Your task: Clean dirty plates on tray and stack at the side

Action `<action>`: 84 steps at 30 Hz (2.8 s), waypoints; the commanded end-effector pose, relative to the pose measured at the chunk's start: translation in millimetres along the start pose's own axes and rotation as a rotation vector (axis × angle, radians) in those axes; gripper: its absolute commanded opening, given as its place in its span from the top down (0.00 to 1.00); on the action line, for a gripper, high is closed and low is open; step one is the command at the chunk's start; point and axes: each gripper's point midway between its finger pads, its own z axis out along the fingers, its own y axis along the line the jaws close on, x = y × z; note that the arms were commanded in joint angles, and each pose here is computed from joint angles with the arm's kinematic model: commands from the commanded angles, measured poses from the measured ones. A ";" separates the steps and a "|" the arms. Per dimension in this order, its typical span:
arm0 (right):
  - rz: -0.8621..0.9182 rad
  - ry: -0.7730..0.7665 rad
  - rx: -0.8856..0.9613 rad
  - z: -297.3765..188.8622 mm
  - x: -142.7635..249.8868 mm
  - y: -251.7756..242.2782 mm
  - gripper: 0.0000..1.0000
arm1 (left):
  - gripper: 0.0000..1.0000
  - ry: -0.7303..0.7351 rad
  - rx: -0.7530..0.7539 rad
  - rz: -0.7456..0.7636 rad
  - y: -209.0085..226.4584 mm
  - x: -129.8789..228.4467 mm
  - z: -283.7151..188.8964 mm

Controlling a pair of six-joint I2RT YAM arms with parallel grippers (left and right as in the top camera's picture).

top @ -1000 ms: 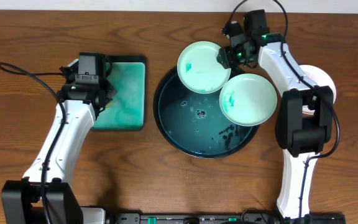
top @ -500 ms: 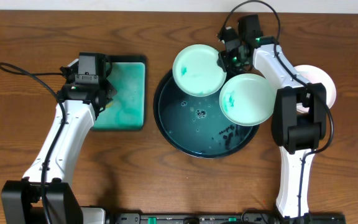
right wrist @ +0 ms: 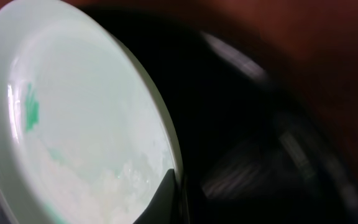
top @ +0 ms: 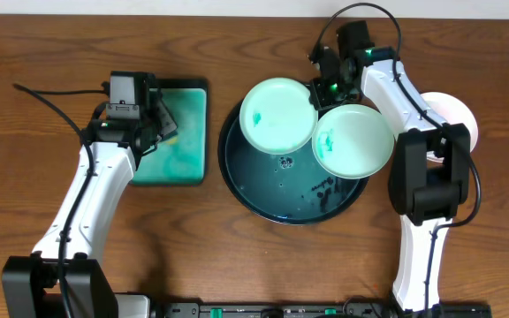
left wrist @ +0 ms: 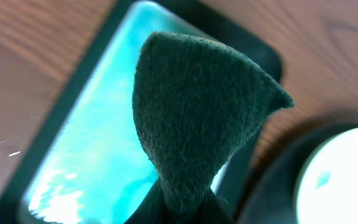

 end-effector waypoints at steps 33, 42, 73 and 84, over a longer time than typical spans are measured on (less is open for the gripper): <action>-0.065 0.154 0.036 36.1 55.2 30.5 0.95 | 0.63 0.067 -0.084 0.028 18.7 16.8 85.8; -0.078 0.153 0.033 38.0 54.7 35.6 0.94 | 0.45 0.068 -0.083 0.050 18.8 16.8 85.9; -0.078 0.151 0.034 38.1 54.2 35.5 0.96 | 0.93 0.014 -0.151 0.053 28.9 5.3 85.0; -0.074 0.149 0.082 45.8 59.5 25.9 0.99 | 0.93 -0.033 0.025 0.047 -7.1 -11.7 23.9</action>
